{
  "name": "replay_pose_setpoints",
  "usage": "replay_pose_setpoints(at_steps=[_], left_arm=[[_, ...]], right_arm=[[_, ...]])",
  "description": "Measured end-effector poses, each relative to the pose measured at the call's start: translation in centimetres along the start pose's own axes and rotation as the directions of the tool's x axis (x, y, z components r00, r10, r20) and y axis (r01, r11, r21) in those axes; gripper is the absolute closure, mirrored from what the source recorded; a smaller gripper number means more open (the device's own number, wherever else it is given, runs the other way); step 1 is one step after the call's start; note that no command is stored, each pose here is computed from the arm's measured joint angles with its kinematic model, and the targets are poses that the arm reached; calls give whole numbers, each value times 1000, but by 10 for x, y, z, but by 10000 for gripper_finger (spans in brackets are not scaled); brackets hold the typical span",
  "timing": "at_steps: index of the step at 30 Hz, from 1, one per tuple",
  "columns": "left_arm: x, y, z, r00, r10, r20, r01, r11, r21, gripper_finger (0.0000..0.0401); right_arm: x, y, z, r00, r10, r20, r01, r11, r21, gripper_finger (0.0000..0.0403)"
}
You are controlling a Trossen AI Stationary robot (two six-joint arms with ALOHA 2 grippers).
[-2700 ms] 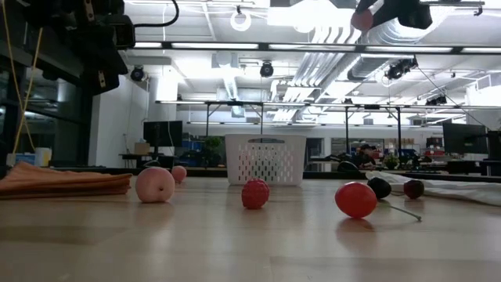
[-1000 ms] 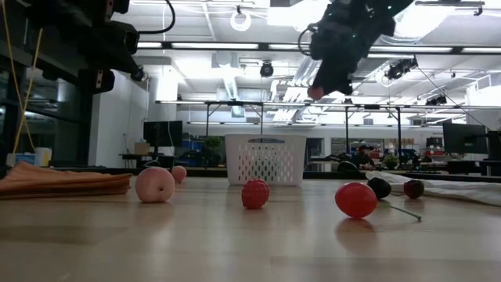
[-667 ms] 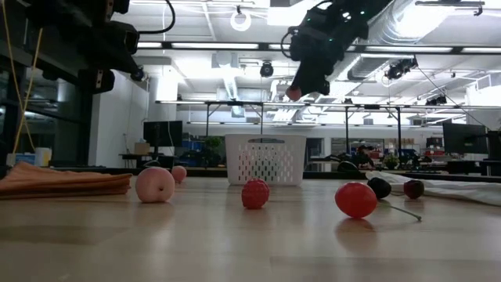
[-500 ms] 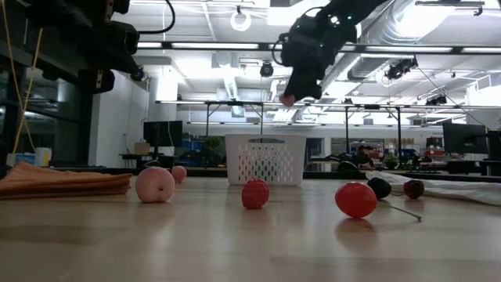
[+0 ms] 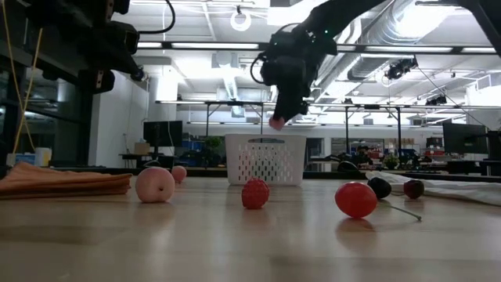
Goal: Pick and placing Produce into tupperware
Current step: Put the peach into the white bin
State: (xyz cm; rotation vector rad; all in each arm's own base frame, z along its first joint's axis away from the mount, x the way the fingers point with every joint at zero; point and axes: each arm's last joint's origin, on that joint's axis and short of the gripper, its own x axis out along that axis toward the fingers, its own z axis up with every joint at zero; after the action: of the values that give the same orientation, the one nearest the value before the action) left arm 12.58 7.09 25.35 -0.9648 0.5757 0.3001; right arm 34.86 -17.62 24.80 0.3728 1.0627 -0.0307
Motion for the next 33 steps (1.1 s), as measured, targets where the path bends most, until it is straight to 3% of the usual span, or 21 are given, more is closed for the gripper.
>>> replay_pose_setpoints(at_steps=[13,33], left_arm=[[0,0,0,1000,0,0,0,1000,7,398],[0,0,0,1000,0,0,0,1000,7,398]], right_arm=[[33,-5,1,994,-93,-54,94,995,20,270],[53,-2,0,993,-82,-85,84,996,25,255]])
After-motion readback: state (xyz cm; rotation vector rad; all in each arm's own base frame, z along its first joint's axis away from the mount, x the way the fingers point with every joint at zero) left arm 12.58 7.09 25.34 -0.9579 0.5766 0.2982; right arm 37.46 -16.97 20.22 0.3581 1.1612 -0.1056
